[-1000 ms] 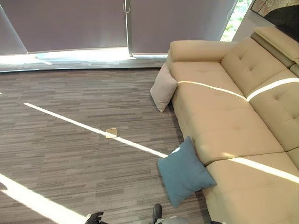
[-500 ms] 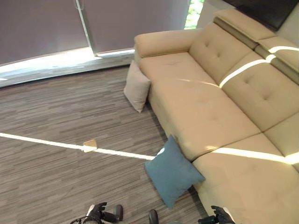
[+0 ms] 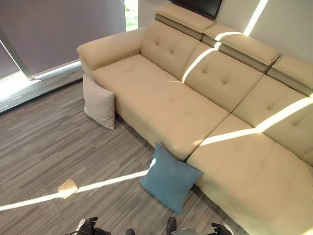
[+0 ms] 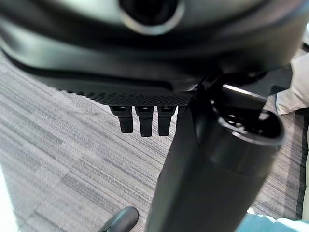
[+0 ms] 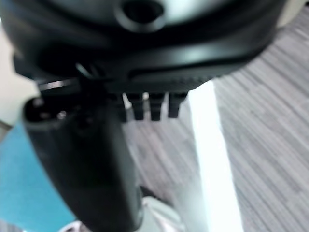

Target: Pick up all the scattered cushions and arrange them neatly on the sofa.

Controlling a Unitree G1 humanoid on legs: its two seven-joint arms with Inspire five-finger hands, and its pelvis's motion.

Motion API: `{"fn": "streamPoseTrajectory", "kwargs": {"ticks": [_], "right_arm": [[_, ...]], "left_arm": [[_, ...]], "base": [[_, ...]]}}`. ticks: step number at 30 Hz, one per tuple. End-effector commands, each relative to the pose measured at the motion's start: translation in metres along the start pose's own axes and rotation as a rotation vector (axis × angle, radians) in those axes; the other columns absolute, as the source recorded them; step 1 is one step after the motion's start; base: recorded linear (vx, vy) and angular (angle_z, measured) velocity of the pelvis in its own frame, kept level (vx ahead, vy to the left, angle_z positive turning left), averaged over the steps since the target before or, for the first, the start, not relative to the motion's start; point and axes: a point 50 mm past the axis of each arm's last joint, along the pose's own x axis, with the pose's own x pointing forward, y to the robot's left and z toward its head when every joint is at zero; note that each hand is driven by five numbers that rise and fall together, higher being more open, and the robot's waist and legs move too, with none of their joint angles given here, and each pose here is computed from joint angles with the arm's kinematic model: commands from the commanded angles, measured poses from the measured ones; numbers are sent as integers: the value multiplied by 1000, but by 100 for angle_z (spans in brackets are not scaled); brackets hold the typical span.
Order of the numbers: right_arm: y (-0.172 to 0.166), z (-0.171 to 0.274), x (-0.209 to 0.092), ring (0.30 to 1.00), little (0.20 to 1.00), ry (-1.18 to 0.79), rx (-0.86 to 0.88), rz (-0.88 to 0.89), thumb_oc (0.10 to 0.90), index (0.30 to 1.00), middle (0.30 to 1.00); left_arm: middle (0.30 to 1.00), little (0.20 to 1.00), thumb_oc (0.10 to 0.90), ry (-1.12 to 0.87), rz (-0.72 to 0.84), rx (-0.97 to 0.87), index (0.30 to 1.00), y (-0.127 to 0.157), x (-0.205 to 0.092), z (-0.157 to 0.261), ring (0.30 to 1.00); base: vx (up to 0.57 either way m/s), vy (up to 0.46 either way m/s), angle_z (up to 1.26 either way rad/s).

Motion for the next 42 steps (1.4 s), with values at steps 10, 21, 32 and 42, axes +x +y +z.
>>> {"fn": "streamPoseTrajectory", "kwargs": {"ticks": [10,21,32,42], "right_arm": [[-48,6,5,900,900,-14,-54,-141,800,900,900],[-42,15,6,900,900,-34,-88,-125,800,900,900],[-30,45,6,900,900,-155,-121,-91,800,900,900],[-48,42,7,900,900,-145,-86,-153,800,900,900]], "left_arm": [[900,900,800,-121,-64,6,900,-20,1,35,900],[900,900,800,-120,-82,44,900,-26,1,39,900],[900,900,800,-87,-11,1,900,-2,3,29,900],[900,900,800,-147,-50,-14,900,-15,2,47,900]], "base": [[125,13,-40],[167,222,-59],[-2,179,-72],[-30,-9,9]]}}
